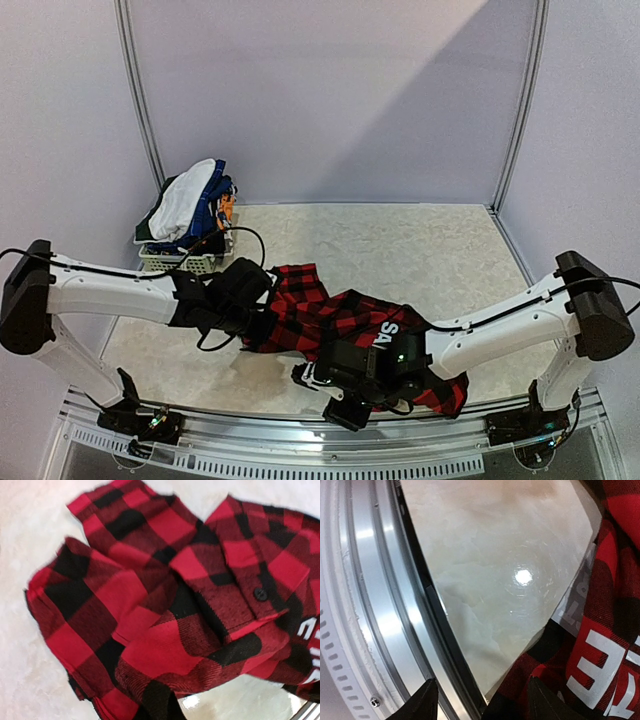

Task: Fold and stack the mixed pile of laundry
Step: Adjust the crumpled shirt at the center of the board.

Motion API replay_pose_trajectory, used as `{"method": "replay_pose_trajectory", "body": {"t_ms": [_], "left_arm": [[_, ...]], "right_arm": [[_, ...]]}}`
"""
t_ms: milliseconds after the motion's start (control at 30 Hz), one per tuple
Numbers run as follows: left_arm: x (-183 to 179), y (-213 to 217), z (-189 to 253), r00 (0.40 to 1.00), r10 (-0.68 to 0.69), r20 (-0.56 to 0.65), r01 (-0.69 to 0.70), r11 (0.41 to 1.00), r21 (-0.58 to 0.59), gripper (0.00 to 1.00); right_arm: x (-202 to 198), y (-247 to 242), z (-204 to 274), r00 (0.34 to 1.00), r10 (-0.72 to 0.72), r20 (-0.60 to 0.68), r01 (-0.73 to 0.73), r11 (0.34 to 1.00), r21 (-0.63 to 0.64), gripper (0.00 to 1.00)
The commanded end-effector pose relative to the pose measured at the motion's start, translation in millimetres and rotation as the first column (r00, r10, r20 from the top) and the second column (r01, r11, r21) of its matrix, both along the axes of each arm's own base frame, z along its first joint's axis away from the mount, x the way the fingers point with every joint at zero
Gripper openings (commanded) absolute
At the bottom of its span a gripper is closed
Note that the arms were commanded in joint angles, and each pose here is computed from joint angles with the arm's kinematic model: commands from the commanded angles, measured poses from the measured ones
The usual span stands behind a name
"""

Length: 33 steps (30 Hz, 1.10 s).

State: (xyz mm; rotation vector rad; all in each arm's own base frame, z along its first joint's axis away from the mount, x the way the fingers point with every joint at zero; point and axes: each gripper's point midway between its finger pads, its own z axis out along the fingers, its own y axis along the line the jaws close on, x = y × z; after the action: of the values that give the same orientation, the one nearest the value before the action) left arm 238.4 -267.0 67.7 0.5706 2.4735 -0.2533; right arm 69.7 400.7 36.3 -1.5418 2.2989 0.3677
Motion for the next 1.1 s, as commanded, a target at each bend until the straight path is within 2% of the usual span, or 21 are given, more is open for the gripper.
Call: {"method": "replay_pose_trajectory", "body": {"t_ms": [0, 300, 467, 567, 667, 700, 733, 900, 1067], "left_arm": [[24.3, 5.4, 41.3, 0.995, 0.048, 0.082, -0.045, 0.998, -0.037, 0.00], [48.9, 15.6, 66.3, 0.990, 0.073, 0.120, -0.071, 0.997, -0.023, 0.00], [57.1, 20.2, 70.2, 0.988, 0.086, 0.127, -0.084, 0.996, -0.017, 0.00], [61.2, 23.7, 72.4, 0.987, 0.093, 0.129, -0.092, 0.996, -0.016, 0.00], [64.7, 26.5, 74.8, 0.986, 0.099, 0.131, -0.098, 0.995, -0.016, 0.00], [65.9, 27.9, 75.7, 0.986, 0.101, 0.133, -0.100, 0.995, -0.013, 0.00], [67.1, 29.0, 77.4, 0.985, 0.105, 0.136, -0.104, 0.995, -0.013, 0.00], [73.9, 38.5, 90.5, 0.977, 0.134, 0.167, -0.137, 0.991, 0.009, 0.00], [76.6, 56.9, 108.0, 0.964, 0.180, 0.198, -0.189, 0.982, 0.027, 0.00]], "right_arm": [[12.8, -3.3, -5.3, 0.996, -0.047, 0.070, 0.050, 0.998, -0.043, 0.64], [34.5, -36.4, -17.9, 0.974, -0.109, 0.200, 0.144, 0.976, -0.165, 0.64], [42.8, -49.4, -22.0, 0.959, -0.119, 0.256, 0.176, 0.961, -0.213, 0.56], [47.3, -55.0, -22.8, 0.950, -0.125, 0.286, 0.194, 0.954, -0.228, 0.43], [48.5, -55.9, -20.1, 0.948, -0.124, 0.293, 0.194, 0.955, -0.223, 0.12], [49.2, -55.7, -17.0, 0.947, -0.125, 0.297, 0.194, 0.956, -0.218, 0.04], [50.0, -55.9, -14.4, 0.945, -0.127, 0.302, 0.197, 0.957, -0.214, 0.00], [42.8, -47.3, 19.5, 0.957, -0.133, 0.256, 0.167, 0.979, -0.118, 0.00], [34.5, -43.2, 102.9, 0.966, -0.150, 0.212, 0.128, 0.985, 0.114, 0.00]]}}
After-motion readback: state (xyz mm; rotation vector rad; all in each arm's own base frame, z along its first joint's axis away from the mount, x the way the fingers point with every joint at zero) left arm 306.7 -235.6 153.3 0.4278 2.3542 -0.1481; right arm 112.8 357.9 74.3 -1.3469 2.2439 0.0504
